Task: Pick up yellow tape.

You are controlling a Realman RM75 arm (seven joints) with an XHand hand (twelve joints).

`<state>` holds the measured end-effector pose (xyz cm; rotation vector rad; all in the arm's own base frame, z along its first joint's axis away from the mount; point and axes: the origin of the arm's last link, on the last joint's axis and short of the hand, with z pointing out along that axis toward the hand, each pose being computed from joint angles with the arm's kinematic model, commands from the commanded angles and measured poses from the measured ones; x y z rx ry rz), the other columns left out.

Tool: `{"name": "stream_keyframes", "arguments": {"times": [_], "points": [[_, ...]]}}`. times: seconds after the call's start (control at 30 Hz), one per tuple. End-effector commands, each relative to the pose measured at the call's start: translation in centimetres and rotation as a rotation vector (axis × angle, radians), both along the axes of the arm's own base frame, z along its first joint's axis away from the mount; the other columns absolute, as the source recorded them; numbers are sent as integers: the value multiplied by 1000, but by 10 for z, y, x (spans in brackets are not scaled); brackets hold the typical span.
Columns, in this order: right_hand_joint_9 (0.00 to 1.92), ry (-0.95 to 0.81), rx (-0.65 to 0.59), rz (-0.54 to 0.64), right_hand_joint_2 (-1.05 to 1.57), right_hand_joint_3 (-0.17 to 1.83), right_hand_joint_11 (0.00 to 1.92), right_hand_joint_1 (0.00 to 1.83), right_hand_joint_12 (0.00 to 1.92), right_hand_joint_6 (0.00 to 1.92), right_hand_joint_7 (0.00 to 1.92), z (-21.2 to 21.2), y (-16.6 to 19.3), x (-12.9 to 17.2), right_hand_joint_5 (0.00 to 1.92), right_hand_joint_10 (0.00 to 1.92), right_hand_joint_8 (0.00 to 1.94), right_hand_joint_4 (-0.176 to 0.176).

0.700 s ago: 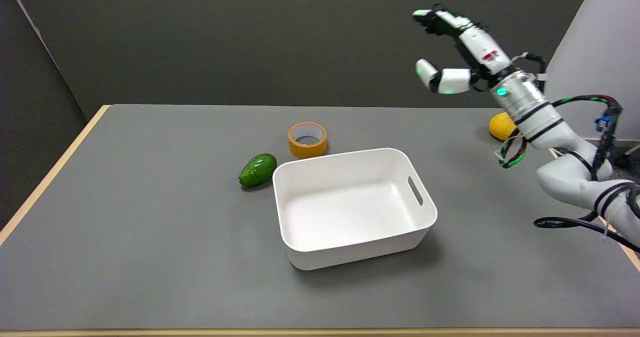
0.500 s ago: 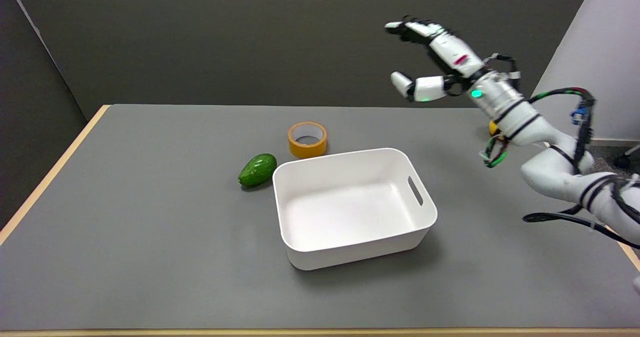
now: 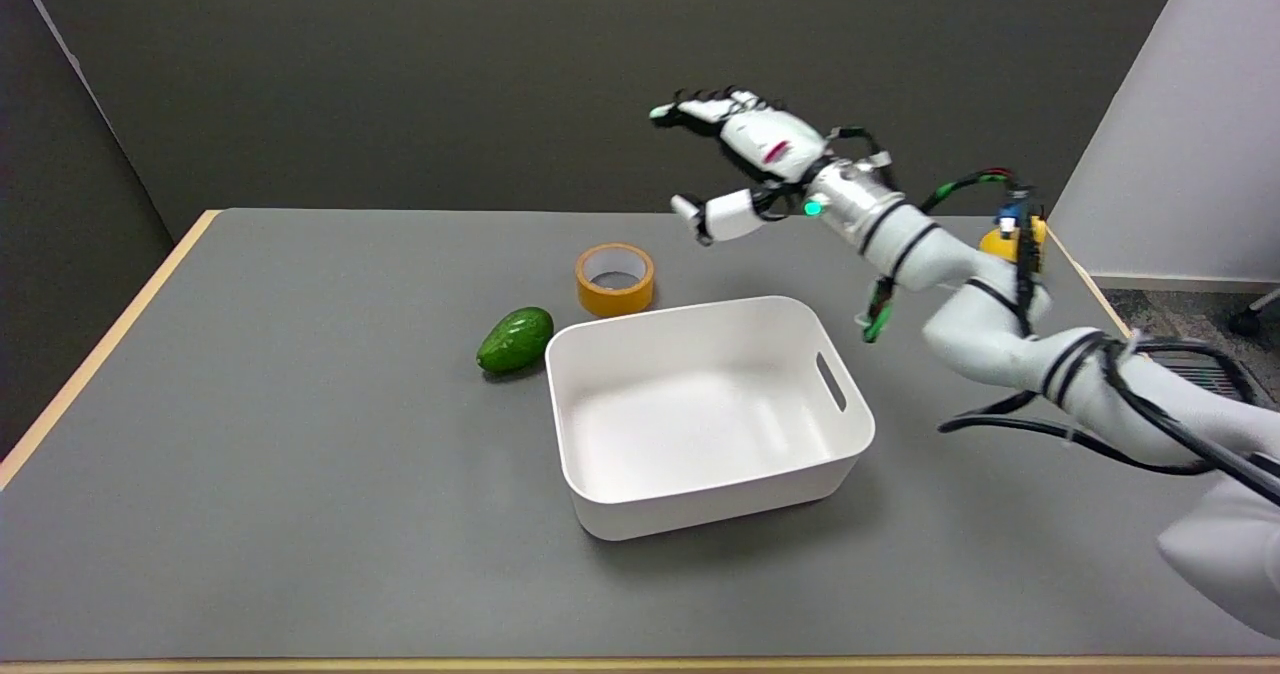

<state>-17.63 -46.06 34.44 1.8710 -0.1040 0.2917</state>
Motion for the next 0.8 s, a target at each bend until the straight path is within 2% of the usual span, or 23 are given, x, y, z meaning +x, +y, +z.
{"name": "stream_keyframes", "arguments": {"times": [0.03,0.17,0.27,0.37,0.4,0.47,0.7,0.8], "points": [[177,391,-62,-185,679,995,-1,652,982,455,209,-83,-49,-25,184,602,315,60],[153,480,-103,-233,684,1015,-1,664,937,471,197,-82,-60,-34,179,593,325,57],[160,543,-119,-267,726,919,-1,696,869,400,195,-81,-66,-38,182,544,255,49],[114,557,-121,-284,701,967,-1,679,835,390,128,-85,-70,-37,123,534,263,45],[101,548,-124,-292,679,1007,-1,672,847,414,111,-85,-72,-36,103,554,289,43],[106,530,-146,-319,714,941,-1,658,782,342,106,-77,-73,-38,102,506,234,47],[101,290,-112,-436,718,928,-1,646,754,315,91,-87,-72,-34,86,488,222,47],[99,250,-90,-459,714,933,-1,642,763,316,90,-89,-68,-30,84,487,222,47]]}}
